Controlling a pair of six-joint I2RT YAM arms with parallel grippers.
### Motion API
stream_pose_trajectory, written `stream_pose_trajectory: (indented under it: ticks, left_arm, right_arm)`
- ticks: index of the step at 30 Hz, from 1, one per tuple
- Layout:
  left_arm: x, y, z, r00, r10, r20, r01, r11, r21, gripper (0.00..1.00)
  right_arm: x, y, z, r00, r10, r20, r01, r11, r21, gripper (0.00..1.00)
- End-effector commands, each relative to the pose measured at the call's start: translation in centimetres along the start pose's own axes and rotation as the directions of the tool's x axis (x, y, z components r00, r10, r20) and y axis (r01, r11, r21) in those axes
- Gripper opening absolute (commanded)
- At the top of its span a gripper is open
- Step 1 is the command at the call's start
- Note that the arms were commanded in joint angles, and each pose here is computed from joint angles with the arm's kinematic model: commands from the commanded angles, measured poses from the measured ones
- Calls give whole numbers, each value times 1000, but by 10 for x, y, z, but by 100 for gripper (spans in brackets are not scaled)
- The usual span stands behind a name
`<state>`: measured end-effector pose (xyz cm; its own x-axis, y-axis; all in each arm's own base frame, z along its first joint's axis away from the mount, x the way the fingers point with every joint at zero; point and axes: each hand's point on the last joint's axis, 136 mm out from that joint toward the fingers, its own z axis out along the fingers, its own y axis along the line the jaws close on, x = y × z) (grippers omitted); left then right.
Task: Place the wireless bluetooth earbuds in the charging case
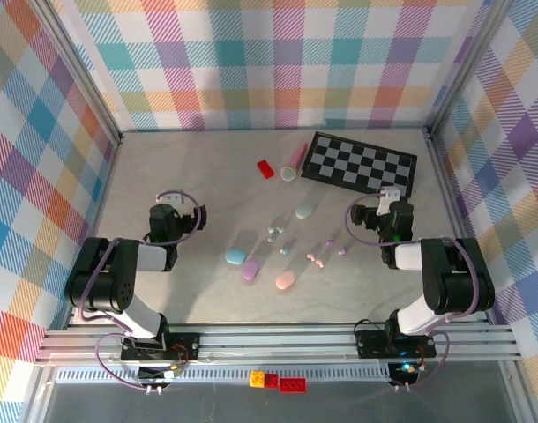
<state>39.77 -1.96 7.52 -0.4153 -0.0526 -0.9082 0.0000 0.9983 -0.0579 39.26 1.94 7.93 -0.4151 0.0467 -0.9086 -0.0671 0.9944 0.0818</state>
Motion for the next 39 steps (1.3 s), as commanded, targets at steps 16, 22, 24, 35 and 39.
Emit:
stream_pose_trajectory:
  ticks: [16,22,24,35,39]
  left_arm:
    - [-7,-2,0,1000,6,28,-6,1000,14,100]
    - [-6,-2,0,1000,4,27,-5,1000,14,100]
    - [-7,-2,0,1000,4,29,-4,1000,15,100]
    - [-22,-4,-11,999,20,48,-21,1000,3,100]
    - [-49,-9,-30,997,52,65,-51,998,-25,100]
  right_arm:
    - [-14,2,1,999,-11,36,12,1000,-13,99]
    - [-14,2,1,999,-10,35,10,1000,-12,99]
    - [-14,2,1,999,-10,34,10,1000,-12,99]
    - [-27,9,-8,999,-24,33,26,999,-45,99]
    - [-41,14,-24,999,-27,37,29,998,-63,99]
